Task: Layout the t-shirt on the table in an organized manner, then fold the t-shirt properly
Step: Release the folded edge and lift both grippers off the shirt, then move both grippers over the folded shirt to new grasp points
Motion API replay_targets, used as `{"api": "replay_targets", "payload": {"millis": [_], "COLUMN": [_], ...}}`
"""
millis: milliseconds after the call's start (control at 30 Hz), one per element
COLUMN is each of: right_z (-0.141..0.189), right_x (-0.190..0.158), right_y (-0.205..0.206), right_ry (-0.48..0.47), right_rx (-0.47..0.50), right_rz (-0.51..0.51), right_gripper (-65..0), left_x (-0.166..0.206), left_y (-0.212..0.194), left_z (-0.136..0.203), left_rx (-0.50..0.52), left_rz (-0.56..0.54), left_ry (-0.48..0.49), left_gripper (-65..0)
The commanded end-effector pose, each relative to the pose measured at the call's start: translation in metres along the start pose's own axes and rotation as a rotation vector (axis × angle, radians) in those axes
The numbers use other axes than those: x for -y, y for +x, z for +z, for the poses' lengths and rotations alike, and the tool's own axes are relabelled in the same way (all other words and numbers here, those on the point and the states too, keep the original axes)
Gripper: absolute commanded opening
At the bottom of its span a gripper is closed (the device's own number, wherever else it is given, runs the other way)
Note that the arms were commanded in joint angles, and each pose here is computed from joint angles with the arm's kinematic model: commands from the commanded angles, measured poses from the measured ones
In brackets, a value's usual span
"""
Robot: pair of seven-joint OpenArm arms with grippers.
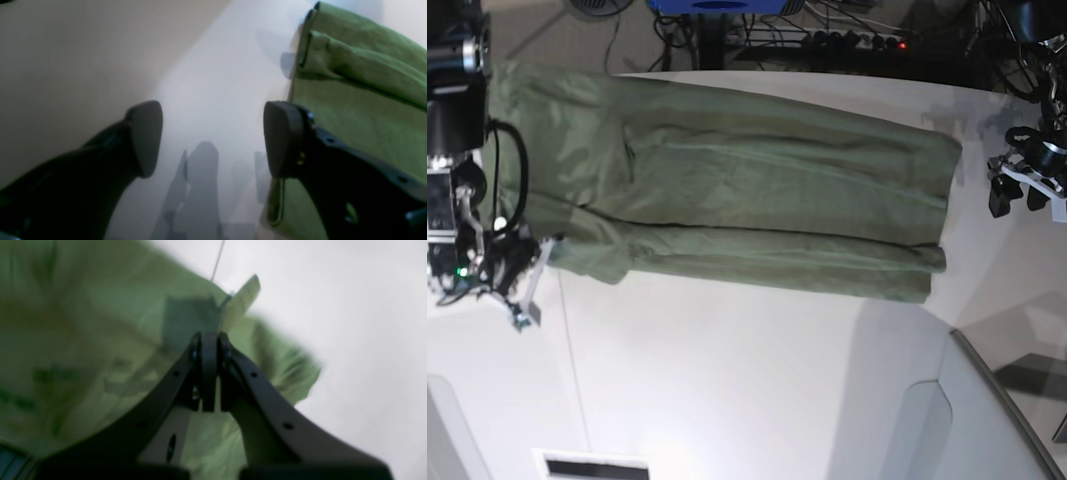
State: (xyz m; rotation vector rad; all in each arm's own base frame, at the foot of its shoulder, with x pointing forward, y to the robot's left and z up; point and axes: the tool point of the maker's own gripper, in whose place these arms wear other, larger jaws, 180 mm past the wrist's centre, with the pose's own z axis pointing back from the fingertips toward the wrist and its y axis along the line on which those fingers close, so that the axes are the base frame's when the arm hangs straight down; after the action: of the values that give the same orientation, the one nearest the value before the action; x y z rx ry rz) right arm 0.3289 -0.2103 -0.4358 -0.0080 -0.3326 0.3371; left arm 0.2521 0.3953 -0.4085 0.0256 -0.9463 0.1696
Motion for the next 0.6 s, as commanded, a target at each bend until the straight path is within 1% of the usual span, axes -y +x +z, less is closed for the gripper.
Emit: {"api": "replay_targets", "payload": {"millis": [0, 100, 167, 333, 367, 500, 567], "right_z": [0.014, 0.023, 0.028, 0.041, 0.042, 0.043, 0.041], "right_x": [0.002, -0.016, -0.035, -0.060, -0.061, -0.058, -0.060], "right_y": [0.018, 0.000, -0.007, -0.024, -0.029, -0.054, -0.067], "right_ry": [-0.015, -0.010, 0.010, 0.026, 0.025, 0.031, 0.038], "right_rx": [0.062, 0.035, 0.044, 0.034, 0.026, -0.005, -0.027], "right_rz": [0.018, 0.051, 0.064, 0.090, 0.086, 0.003, -0.016], "right_gripper": [-65.0, -65.0, -65.0, -65.0, -65.0, -65.0, -65.0], "left_x": [-0.005, -0.005, -0.005, -0.005, -0.005, -0.006, -0.005], "left_y": [0.021, 0.021, 0.021, 0.021, 0.021, 0.022, 0.022], "left_z": [0.002, 0.002, 0.002, 0.002, 0.002, 0.002, 0.002], "left_rx": [0.056, 0.056, 0.056, 0.056, 0.056, 0.056, 0.056], "left_rz": [-0.014, -0.014, -0.014, -0.014, -0.014, -0.016, -0.016], "left_ry": [0.003, 0.003, 0.003, 0.003, 0.003, 0.003, 0.002], "left_gripper": [-21.1, -21.1, -21.1, -21.1, -21.1, -21.1, -21.1]}}
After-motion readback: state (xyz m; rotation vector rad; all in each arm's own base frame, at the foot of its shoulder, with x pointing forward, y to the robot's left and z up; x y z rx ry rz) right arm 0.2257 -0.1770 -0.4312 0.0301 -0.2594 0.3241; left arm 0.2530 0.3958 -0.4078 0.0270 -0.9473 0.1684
